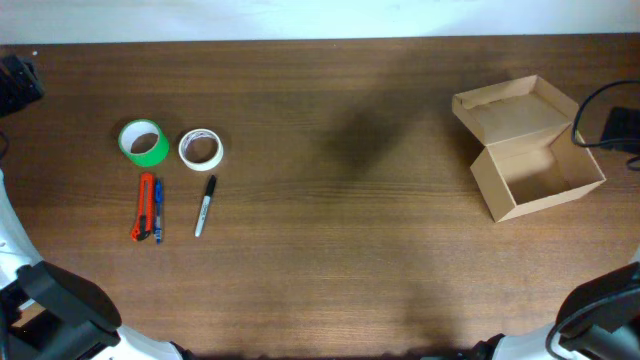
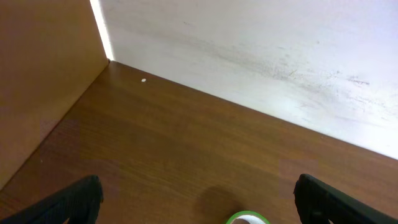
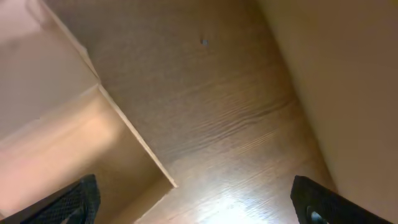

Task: Pack container
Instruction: 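Reach the right gripper to the cardboard box and push it left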

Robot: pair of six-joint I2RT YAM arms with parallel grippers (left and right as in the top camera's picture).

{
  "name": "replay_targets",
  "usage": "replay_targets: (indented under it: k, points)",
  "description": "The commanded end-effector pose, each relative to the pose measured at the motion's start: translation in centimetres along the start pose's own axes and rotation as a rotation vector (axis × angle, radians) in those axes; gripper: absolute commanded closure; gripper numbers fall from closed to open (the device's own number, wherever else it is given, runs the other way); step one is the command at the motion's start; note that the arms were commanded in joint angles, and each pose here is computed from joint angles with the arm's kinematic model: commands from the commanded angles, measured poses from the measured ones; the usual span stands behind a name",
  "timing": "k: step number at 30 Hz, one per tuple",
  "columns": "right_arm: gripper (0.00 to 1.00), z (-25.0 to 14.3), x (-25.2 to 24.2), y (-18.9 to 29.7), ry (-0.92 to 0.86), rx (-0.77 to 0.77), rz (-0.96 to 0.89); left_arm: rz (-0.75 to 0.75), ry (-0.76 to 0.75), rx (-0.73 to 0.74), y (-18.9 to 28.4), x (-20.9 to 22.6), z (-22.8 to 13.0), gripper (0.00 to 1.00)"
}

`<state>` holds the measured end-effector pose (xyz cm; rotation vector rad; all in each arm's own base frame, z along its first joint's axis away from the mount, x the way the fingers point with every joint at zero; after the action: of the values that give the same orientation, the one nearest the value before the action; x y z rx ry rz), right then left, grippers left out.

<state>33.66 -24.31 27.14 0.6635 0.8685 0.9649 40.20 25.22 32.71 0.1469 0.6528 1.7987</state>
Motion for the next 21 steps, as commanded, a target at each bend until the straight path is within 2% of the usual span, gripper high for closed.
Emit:
replay_targets:
  k: [1, 8, 18, 19, 21]
  points:
    - [0.01, -0.7, 0.1, -2.2, 0.140, 0.066, 0.006, -0.017, -0.018, -0.017, 0.2, -0.2, 0.6, 0.01]
    - [0.01, -3.0, 1.7, -7.3, 0.213, 0.217, 0.094, -0.017, -0.018, -0.017, 0.2, -0.2, 0.6, 0.00]
    - [0.00, -5.1, 4.3, -13.3, 0.180, 0.304, 0.226, -0.017, -0.018, -0.017, 0.2, -0.2, 0.6, 0.00]
    - [0.09, -5.3, 4.5, -13.7, 0.161, 0.315, 0.228, -0.017, -0.018, -0.017, 0.2, -0.2, 0.6, 0.01]
    - [0.40, -5.3, 4.9, -13.8, 0.135, 0.306, 0.256, -0.017, -0.018, -0.017, 0.2, -0.2, 0.6, 0.01]
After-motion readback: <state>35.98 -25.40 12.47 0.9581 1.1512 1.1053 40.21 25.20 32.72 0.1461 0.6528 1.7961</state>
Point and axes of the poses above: each gripper's point midway between its finger pads, its own y axis back along the fingers, its own x axis along the line the jaws close on, z = x × y, the point moved 7 cm from there along y, back along the fingers, and after that the axes turned 5 degrees about y, right-handed, at the moved point
